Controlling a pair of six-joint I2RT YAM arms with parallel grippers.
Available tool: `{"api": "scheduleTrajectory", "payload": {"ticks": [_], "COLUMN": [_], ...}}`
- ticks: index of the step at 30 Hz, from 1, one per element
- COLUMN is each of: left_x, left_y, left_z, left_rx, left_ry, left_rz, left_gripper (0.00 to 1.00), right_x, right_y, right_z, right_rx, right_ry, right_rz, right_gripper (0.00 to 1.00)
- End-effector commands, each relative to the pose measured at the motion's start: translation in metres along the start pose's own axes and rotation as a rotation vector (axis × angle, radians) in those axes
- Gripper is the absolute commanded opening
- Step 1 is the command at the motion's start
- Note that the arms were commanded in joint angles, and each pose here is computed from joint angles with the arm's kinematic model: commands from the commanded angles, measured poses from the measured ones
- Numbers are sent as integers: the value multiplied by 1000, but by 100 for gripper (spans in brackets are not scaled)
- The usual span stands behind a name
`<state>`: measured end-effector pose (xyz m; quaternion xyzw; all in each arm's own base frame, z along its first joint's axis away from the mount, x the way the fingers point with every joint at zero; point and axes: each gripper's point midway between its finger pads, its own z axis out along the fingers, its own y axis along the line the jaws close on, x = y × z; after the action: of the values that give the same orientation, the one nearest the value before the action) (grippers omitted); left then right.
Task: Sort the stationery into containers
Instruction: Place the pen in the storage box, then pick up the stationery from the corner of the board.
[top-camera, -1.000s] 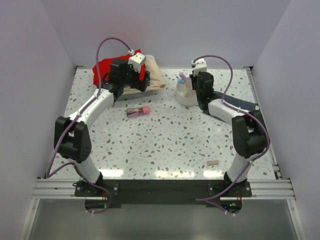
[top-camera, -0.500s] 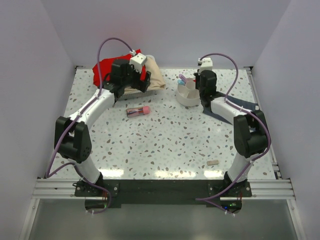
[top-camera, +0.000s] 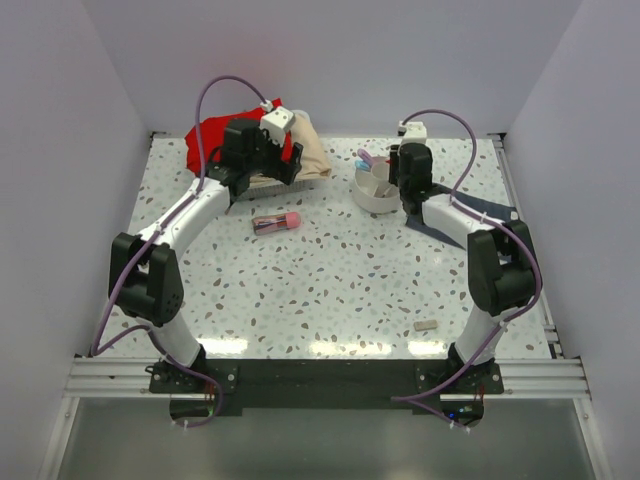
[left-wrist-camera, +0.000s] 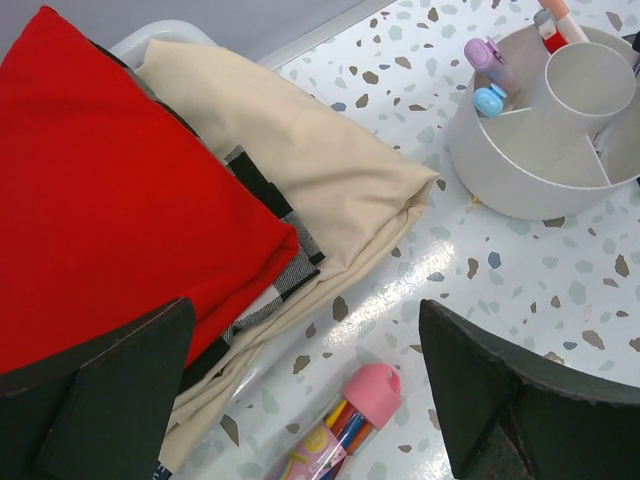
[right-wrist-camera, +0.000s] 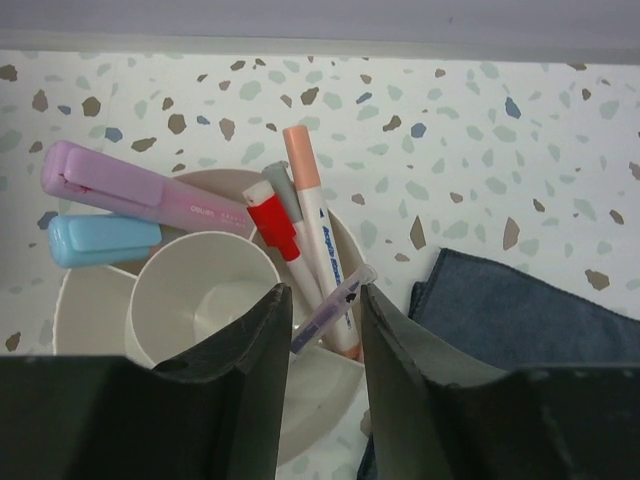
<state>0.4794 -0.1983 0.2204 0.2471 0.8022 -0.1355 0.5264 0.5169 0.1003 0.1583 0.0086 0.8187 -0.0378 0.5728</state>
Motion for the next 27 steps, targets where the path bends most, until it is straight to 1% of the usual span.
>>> {"api": "scheduleTrajectory", "payload": {"ticks": [1, 4, 5, 7, 8, 10, 11, 12, 13, 14, 15, 16, 17, 18, 19, 21, 22, 23, 25, 26, 27], "left_x": [-26, -31, -34, -36, -39, -35, -37, -36, -33, -35, -33, -30, -31, -32, -28, -28, -25, -27, -21, -22, -21], "left_y": [1, 1, 1, 2, 2, 1, 1, 1, 0, 0, -1, -2, -3, -4, -5, -6, -7, -8, -8, -8, -8], "left_z": [-9, -10, -12, -15, -18, -20, -24, -25, -27, -30, -32, -33, -36, -38, -39, -43, -43, -46, -47, -49, -50], "left_rx": [-15, -15, -17, -22, -25, -25, -26, -25, -26, -26, -23, -22, -22, -18, -14, -12, -9, -9, -11, -13, -15], "left_ry": [-74, -86, -92, -99, -108, -103, -109, -111, -107, -115, -114, -111, -119, -124, -118, -126, -122, -128, -122, -126, -126], "left_rz": [25, 27, 28, 39, 43, 55, 60, 64, 66, 69, 68, 67, 70, 71, 70, 67, 62, 65, 63, 64, 64], "left_gripper": [99, 99, 99, 99, 99, 99, 99, 100, 100, 100, 100, 100, 100, 100, 100, 100, 100, 100, 100, 100, 100], "right_x": [-43, -64, -71, -89, -86, -86, -81, -76, -69, -54, -46, -36, -11, -5, 26, 48, 61, 92, 113, 134, 143], "right_y": [-6, -11, -16, -24, -28, -28, -33, -21, -18, -20, -11, -10, -13, -13, -7, -6, -4, -12, -18, -24, -27], "right_z": [-15, -24, -29, -44, -50, -63, -74, -84, -91, -108, -120, -128, -140, -154, -176, -203, -215, -235, -255, -262, -265], "right_rx": [18, 25, 29, 18, 2, -44, -73, -169, -220, -294, -388, -436, -492, -542, -700, -836, -913, -1028, -1108, -1148, -1161], "right_ry": [-61, -60, -42, -55, -29, -10, 22, 43, 70, 124, 142, 165, 229, 237, 306, 336, 347, 404, 405, 426, 425], "right_rz": [70, 83, 76, 77, 48, -11, -121, -179, -237, -358, -408, -456, -549, -595, -695, -794, -832, -942, -1034, -1093, -1123], "right_gripper": [39, 41, 43, 48, 53, 58, 60, 63, 64, 66, 68, 69, 70, 70, 70, 72, 74, 74, 73, 73, 73]}}
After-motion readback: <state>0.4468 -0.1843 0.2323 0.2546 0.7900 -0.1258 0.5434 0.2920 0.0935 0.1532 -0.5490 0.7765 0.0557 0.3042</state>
